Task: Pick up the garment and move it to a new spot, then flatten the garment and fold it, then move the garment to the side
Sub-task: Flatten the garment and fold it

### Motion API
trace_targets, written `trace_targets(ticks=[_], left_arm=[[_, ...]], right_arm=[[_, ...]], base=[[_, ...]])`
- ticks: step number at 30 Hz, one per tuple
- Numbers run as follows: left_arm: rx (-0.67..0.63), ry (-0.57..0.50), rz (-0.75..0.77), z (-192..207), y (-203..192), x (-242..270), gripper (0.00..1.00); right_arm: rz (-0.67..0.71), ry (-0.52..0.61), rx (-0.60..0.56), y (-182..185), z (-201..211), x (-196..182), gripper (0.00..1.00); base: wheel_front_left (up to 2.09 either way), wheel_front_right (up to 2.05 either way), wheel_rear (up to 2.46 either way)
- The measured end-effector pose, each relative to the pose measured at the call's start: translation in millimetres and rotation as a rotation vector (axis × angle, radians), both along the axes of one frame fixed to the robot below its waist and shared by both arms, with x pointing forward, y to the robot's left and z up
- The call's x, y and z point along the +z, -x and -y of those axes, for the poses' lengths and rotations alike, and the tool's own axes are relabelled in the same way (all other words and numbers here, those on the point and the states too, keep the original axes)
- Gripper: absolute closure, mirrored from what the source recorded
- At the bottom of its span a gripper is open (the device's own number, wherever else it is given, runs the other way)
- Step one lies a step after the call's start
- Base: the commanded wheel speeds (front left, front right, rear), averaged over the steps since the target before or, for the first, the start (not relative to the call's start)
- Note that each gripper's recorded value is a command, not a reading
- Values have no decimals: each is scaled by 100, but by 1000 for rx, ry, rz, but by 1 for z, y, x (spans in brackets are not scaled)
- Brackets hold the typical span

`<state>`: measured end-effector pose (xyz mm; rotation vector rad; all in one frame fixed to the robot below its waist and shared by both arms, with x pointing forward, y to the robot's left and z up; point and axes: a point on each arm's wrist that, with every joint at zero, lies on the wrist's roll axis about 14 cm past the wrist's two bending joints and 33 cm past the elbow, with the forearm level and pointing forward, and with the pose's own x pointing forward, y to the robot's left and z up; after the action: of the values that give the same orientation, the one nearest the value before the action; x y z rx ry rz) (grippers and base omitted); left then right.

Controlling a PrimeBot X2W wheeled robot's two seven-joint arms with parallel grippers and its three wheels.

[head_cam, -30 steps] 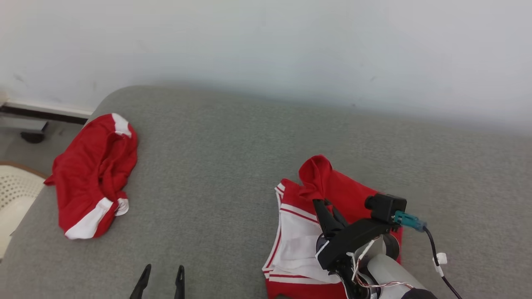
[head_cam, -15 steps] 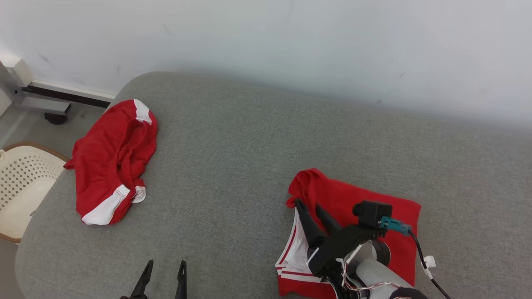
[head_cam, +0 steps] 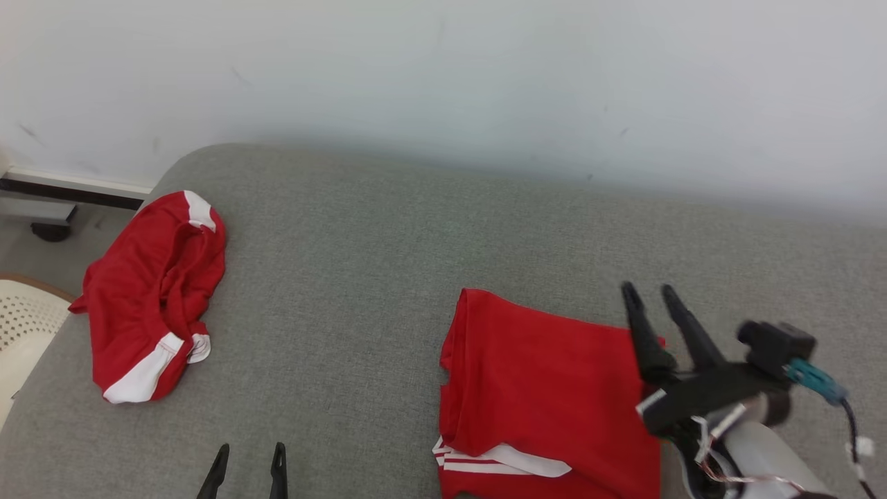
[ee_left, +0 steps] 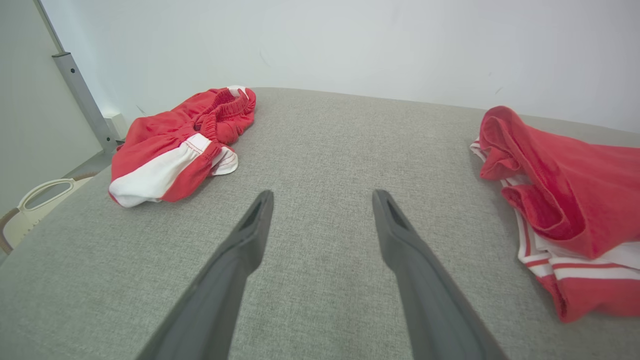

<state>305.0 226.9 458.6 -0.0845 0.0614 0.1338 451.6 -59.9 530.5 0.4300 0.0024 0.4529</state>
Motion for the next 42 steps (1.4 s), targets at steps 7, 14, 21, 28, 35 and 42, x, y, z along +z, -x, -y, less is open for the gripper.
trace_targets(ticks=[7,14,21,28,35,42], left_arm=[[-5,-8,-3,0,0,-1,0],[-4,-15,2,-1,-2,2,0],[-7,-16,-2,0,-2,0,0],[13,-18,-14,-5,4,-2,0],[30,-18,-14,-10,7,-2,0],[43,-18,-19,-13,11,-3,0]], right_arm=[[-17,110,-121,12,53,-26,36],[-65,181,-103,33,46,-55,100],[-155,204,-63,43,27,-86,100],[-190,234,50,50,-17,-102,100],[-199,245,195,70,-68,-110,100],[-220,264,317,90,-103,-119,100]], base=[[0,0,0],[0,0,0],[0,0,0],[0,0,0],[0,0,0],[0,0,0]])
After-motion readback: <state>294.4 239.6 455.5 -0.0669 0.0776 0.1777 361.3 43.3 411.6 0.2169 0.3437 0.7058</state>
